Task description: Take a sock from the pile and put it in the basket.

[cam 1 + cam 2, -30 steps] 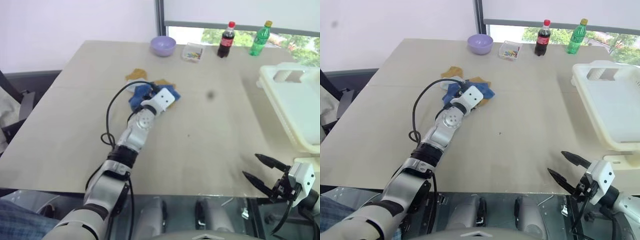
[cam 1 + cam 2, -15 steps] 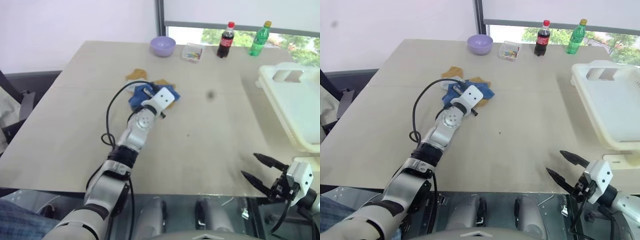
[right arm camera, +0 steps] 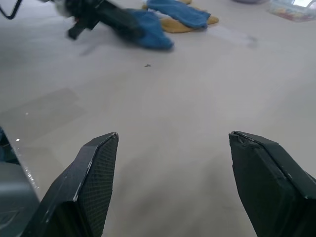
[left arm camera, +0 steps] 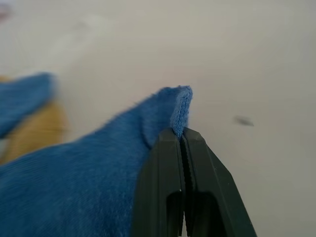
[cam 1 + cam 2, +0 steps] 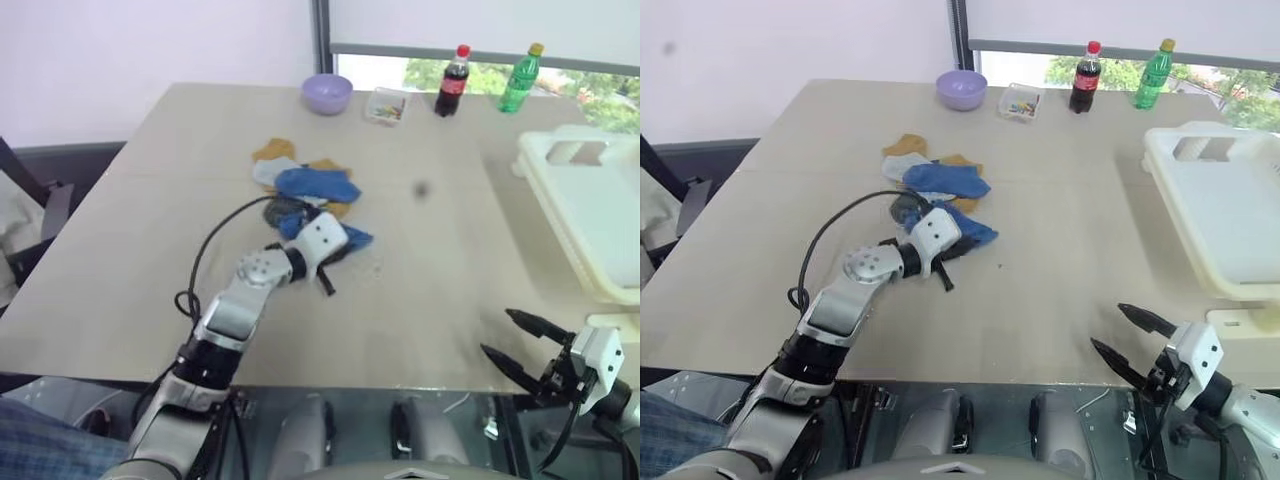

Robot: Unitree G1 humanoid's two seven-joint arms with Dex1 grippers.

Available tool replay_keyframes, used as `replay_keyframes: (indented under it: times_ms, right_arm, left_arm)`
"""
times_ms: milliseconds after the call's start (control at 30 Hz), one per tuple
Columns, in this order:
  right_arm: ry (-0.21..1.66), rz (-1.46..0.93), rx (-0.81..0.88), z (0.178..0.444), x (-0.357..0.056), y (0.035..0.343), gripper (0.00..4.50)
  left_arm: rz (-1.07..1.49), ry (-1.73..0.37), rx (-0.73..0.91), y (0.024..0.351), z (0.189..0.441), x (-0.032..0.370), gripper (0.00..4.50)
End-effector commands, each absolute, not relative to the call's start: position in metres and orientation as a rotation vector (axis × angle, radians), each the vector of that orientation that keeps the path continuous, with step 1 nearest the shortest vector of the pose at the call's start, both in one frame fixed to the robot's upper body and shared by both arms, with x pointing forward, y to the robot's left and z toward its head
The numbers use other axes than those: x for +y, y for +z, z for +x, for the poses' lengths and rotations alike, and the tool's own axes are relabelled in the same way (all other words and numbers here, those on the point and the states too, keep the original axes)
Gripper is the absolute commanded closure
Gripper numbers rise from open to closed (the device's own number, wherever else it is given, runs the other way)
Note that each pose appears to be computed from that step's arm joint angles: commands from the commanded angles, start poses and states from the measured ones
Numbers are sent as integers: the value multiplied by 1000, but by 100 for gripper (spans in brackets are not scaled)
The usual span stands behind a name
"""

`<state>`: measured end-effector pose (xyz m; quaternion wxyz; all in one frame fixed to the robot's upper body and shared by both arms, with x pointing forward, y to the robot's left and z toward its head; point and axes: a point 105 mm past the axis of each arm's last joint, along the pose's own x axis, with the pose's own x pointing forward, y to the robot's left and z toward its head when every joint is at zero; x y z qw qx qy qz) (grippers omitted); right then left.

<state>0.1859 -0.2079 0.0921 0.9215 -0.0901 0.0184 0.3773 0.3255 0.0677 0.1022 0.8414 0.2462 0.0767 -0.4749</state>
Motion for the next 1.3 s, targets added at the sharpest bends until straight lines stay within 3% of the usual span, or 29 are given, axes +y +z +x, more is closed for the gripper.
replay_keyframes:
  times_ms: [33,267,367,467,633,733,867,900,1033,1067,1200,1300]
  right_arm:
    - [768,-208,6,188,-208,100,83]
    - [773,-229,3,195,-212,103,83]
    - [774,-234,-2,197,-212,106,83]
    - [773,-237,-3,197,-212,107,83]
    - [775,-235,-3,197,-209,106,83]
    - [782,-236,-5,199,-206,107,83]
    - [789,-239,-13,203,-204,109,83]
    - [790,-238,-15,204,-203,110,83]
    - [784,-177,-4,207,-189,112,83]
    - [753,-185,21,212,-187,109,83]
    - [694,-136,172,220,-170,95,83]
    - [738,71,247,214,-148,95,83]
  left_arm:
    - [522,-1167,36,115,304,32,446]
    - [386,-1427,-48,132,275,-45,446]
    - [8,-1350,-75,180,286,-56,446]
    - [-228,-1224,-22,195,305,-37,446]
    - [-301,-860,220,142,339,27,446]
    - [-89,-715,455,76,330,61,446]
    - [-30,-681,461,63,322,70,446]
    - [-55,-687,455,65,320,69,391]
    - [-66,-721,459,68,307,72,241]
    - [-69,-731,472,67,304,74,177]
    - [-17,-760,547,56,286,93,21]
    - [29,-754,570,52,282,107,21]
